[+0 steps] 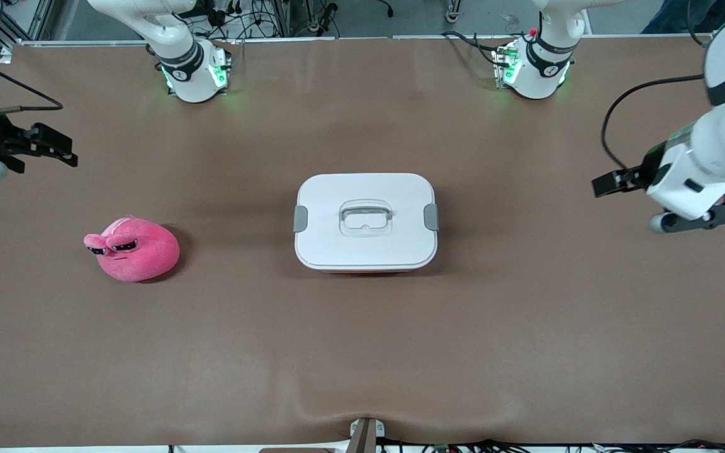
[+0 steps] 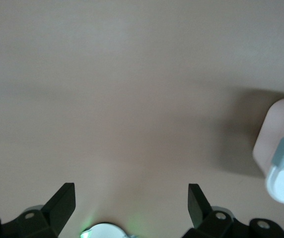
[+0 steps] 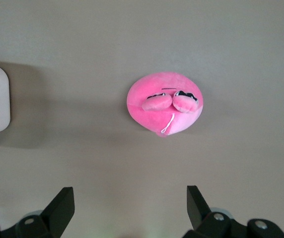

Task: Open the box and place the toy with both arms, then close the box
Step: 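Move the right gripper toward the pink plush while the left gripper approaches the box, then grasp the pink plush with the right gripper while the left gripper grasps the lid handle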

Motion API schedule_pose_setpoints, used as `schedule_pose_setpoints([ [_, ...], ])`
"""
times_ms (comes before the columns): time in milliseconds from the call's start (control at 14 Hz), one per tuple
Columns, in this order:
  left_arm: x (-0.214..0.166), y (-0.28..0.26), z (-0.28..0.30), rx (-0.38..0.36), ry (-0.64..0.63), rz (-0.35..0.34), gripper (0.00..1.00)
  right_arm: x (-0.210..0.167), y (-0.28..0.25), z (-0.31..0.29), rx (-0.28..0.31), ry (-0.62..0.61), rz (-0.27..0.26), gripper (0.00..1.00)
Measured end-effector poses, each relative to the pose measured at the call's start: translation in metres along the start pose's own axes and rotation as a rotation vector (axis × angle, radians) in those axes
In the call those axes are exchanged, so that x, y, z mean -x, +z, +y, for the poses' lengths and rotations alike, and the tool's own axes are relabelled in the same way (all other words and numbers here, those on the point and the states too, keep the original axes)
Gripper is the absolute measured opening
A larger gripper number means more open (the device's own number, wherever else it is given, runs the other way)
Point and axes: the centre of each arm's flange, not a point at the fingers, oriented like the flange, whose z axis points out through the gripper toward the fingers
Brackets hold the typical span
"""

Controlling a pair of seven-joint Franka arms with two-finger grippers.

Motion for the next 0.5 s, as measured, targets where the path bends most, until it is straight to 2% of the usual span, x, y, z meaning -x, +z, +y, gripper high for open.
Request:
schedule_pose_setpoints([
  [357,-0.004,0.009,0.042,0.015,-0.137,0.016,1.00,-0.013,0.044,0.003,0.013,-0.179,0.047,1.00],
  [500,0.003,0.008,0.064,0.045,-0.218,0.017,1.00,-0.017,0.064,0.005,0.022,-0.272,0.068,1.00],
])
